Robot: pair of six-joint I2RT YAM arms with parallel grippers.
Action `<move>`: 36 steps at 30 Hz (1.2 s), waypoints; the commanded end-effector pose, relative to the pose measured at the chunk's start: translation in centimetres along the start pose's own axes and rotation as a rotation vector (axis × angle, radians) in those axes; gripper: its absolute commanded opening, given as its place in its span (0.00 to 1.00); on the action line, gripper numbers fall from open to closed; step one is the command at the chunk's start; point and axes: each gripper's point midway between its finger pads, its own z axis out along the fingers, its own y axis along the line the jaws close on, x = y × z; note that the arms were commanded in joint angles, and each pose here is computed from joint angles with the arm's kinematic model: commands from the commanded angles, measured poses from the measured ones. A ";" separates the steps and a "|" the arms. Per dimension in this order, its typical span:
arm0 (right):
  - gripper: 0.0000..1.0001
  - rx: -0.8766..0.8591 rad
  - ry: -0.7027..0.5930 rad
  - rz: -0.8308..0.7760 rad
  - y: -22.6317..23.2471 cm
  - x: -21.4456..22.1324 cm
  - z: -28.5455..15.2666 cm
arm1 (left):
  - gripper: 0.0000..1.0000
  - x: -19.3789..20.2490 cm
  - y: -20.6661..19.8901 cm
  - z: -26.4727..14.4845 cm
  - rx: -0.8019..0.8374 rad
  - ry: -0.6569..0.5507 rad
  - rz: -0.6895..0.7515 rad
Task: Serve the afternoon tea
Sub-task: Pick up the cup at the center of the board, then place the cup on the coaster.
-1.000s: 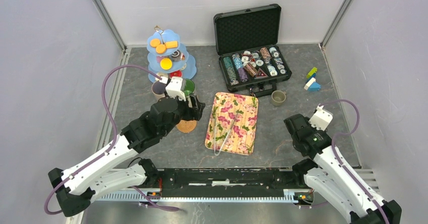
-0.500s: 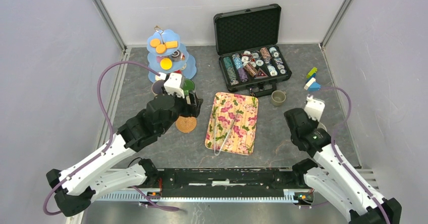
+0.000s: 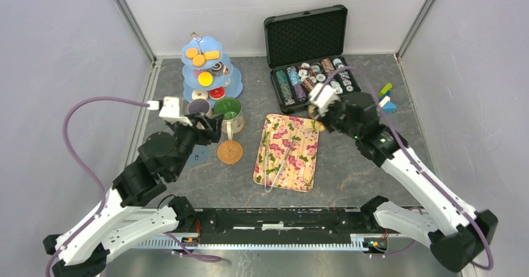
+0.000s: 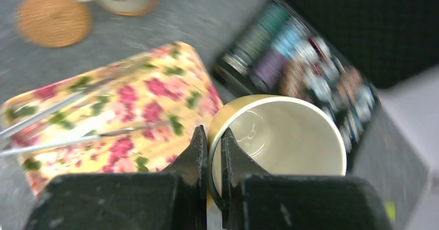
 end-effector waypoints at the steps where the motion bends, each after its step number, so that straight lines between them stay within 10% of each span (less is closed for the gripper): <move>1: 0.00 -0.470 -0.344 -0.428 10.3 -8.0 0.8 | 0.76 -2.8 2.2 -1.9 -0.064 -0.099 -0.043; 18: 0.00 -0.854 -0.180 -0.552 29.1 -10.2 10.8 | 0.88 -7.2 7.3 -8.8 -0.105 -0.270 -0.132; 36: 0.00 -0.507 0.020 -0.182 31.7 -9.7 18.2 | 0.90 -8.9 8.4 -10.2 -0.122 -0.318 -0.110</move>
